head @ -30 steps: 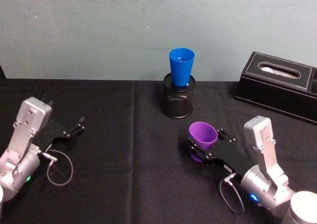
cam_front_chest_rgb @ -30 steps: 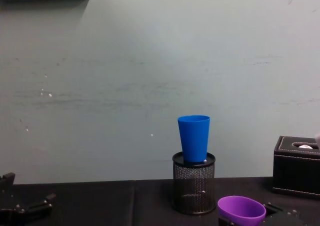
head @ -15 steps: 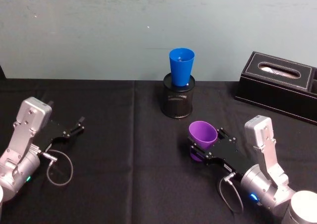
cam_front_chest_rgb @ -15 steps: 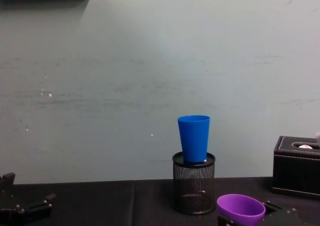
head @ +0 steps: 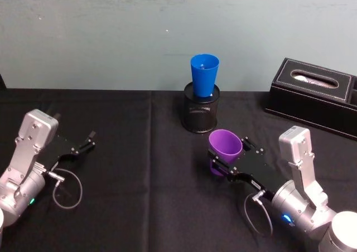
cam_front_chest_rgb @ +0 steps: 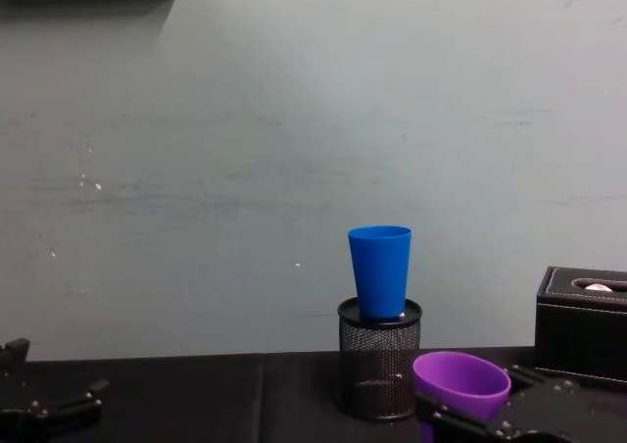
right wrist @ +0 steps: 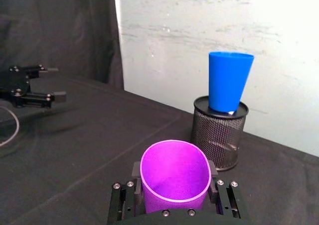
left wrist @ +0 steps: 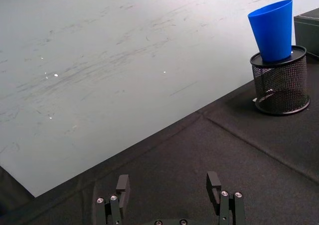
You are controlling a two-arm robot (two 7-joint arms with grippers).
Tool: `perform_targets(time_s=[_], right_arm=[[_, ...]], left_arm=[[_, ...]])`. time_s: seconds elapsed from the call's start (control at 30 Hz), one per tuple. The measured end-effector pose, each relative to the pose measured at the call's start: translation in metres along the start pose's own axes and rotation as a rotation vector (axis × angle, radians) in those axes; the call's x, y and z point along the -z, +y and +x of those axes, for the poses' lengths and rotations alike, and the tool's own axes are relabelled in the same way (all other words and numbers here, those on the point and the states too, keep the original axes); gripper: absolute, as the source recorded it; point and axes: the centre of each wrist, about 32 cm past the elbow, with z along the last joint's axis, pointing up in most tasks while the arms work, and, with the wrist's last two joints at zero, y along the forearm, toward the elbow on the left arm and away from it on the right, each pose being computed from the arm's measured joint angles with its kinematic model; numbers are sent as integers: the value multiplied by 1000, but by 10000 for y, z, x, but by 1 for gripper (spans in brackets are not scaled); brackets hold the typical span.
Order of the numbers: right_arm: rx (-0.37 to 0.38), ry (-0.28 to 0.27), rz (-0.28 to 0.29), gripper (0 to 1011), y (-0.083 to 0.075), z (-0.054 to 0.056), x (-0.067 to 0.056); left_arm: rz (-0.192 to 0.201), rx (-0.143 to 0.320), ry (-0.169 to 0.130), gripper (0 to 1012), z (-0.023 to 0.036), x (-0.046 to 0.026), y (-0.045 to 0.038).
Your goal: Pick up one cup with a gripper and tap it against the other cup.
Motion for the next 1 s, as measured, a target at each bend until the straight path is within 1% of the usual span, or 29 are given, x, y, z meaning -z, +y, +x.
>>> perform_targets(time_s=[0.17, 0.37, 0.67, 0.87, 1.0], right_arm=[[-4, -2, 18, 734, -9, 14, -43], [1, 2, 39, 734, -29, 58, -108], [12, 7, 29, 734, -54, 140, -200], [42, 13, 14, 734, -68, 206, -264], [60, 15, 14, 734, -74, 234, -295]], left_arm=[[0, 0, 0, 1011, 0, 0, 0], [0, 0, 0, 1011, 0, 0, 0], [0, 0, 0, 1011, 0, 0, 0], [0, 0, 0, 1012, 0, 0, 0], [0, 0, 0, 1011, 0, 0, 0]])
